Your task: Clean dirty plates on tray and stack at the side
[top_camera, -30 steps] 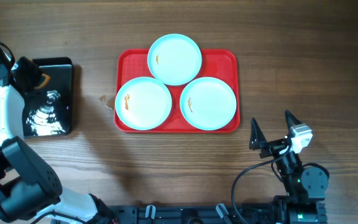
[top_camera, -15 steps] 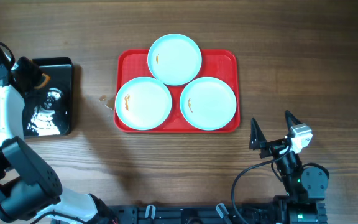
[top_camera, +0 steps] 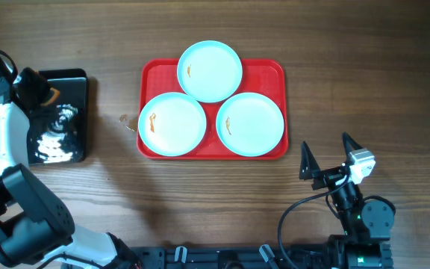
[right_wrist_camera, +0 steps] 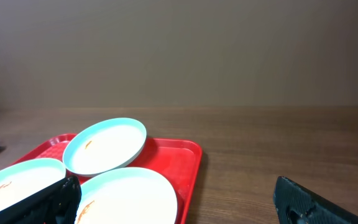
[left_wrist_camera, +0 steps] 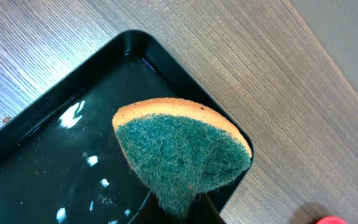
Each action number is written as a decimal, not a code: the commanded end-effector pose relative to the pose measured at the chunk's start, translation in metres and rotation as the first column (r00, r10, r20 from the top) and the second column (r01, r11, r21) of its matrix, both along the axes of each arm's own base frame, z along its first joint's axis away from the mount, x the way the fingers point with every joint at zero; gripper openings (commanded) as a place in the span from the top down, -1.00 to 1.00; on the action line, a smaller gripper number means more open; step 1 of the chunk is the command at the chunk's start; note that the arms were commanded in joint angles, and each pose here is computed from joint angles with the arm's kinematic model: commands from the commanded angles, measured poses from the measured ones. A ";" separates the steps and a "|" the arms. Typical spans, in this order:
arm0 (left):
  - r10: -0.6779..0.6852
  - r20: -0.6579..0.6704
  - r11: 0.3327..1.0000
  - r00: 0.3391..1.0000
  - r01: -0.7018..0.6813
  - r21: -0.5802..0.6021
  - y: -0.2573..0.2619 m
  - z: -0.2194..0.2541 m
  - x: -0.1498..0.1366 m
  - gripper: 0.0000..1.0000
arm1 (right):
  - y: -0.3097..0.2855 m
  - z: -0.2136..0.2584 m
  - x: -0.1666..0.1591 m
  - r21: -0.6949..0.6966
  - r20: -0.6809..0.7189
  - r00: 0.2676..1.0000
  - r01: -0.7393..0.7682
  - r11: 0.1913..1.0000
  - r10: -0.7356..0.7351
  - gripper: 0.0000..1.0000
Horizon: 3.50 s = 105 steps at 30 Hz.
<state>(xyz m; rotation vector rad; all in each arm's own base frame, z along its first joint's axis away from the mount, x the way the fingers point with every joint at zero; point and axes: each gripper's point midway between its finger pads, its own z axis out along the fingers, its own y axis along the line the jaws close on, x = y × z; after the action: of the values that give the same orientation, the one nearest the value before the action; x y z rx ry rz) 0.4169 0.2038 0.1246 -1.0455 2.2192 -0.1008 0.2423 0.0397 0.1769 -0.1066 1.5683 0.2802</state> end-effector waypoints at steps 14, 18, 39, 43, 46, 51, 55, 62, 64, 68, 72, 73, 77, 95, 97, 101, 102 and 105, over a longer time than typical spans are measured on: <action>-0.015 0.006 1.000 1.000 0.015 0.001 0.002 -0.003 0.002 0.92 | -0.003 0.000 0.001 0.011 0.000 1.000 0.017 1.000 -0.017 -1.00; -0.014 0.008 1.000 1.000 0.014 0.002 0.003 -0.002 0.002 0.92 | -0.003 0.000 0.001 0.012 0.000 1.000 0.017 1.000 -0.017 -0.99; -0.041 0.151 0.999 0.988 0.039 0.013 0.002 0.026 0.002 0.92 | -0.003 0.000 0.001 0.012 -0.003 1.000 0.017 1.000 -0.017 -1.00; -0.073 0.173 0.990 0.982 0.093 -0.108 0.004 0.002 0.003 0.92 | -0.003 0.000 0.001 0.011 -0.003 1.000 0.017 1.000 -0.017 -0.99; -0.206 0.401 0.944 0.893 0.289 -0.159 -0.015 0.050 0.016 0.92 | -0.003 0.000 0.001 0.011 -0.003 1.000 0.017 1.000 -0.017 -0.99; -0.256 0.531 0.911 0.808 0.385 -0.148 -0.016 0.092 0.005 0.92 | -0.003 0.000 0.001 0.011 -0.003 1.000 0.017 1.000 -0.017 -0.99; -0.203 0.478 0.908 0.854 0.347 -0.235 -0.013 0.075 -0.007 0.92 | -0.003 0.000 0.001 0.011 -0.003 1.000 0.017 1.000 -0.017 -0.99; -0.156 0.361 0.922 0.920 0.267 -0.282 -0.010 0.022 -0.020 0.92 | -0.003 0.000 0.001 0.011 -0.003 1.000 0.017 1.000 -0.017 -1.00; -0.155 0.358 0.920 0.921 0.266 -0.287 -0.011 0.019 -0.021 0.92 | -0.003 0.000 0.001 0.011 -0.003 1.000 0.017 1.000 -0.017 -0.99; -0.156 0.362 0.921 0.919 0.268 -0.283 -0.010 0.020 -0.020 0.92 | -0.003 0.000 0.001 0.011 -0.003 1.000 0.017 1.000 -0.017 -0.99; -0.155 0.362 0.921 0.919 0.267 -0.284 -0.010 0.020 -0.020 0.92 | -0.003 0.000 0.001 0.011 -0.003 1.000 0.017 1.000 -0.017 -0.99; -0.150 0.362 0.920 0.920 0.263 -0.290 -0.010 0.020 -0.020 0.92 | -0.003 0.000 0.001 0.011 -0.003 1.000 0.017 1.000 -0.017 -0.99; -0.145 0.368 0.917 0.918 0.264 -0.298 -0.011 0.021 -0.019 0.92 | -0.003 0.000 0.001 0.011 -0.003 1.000 0.017 1.000 -0.017 -1.00; -0.157 0.436 0.877 0.886 0.328 -0.351 -0.022 0.035 -0.016 0.92 | -0.003 0.000 0.001 0.011 -0.003 1.000 0.017 1.000 -0.017 -0.99; -0.149 0.435 0.880 0.888 0.320 -0.351 -0.019 0.035 -0.018 0.92 | -0.003 0.000 0.001 0.011 -0.003 1.000 0.017 1.000 -0.017 -0.98; -0.144 0.433 0.881 0.890 0.315 -0.354 -0.017 0.034 -0.019 0.92 | -0.003 0.000 0.001 0.012 -0.003 1.000 0.017 1.000 -0.017 -0.99; -0.144 0.432 0.880 0.890 0.315 -0.355 -0.017 0.034 -0.019 0.92 | -0.003 0.000 0.001 0.011 -0.003 1.000 0.017 1.000 -0.017 -0.99; -0.143 0.430 0.882 0.891 0.312 -0.354 -0.017 0.033 -0.019 0.92 | -0.003 0.000 0.001 0.012 -0.003 1.000 0.017 1.000 -0.017 -1.00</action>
<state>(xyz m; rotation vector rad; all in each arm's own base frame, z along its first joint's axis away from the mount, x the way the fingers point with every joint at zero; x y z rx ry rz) 0.3990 0.1892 0.1590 -0.8653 1.9770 -0.8199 0.2424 0.0397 0.1767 -0.1065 1.5691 0.2803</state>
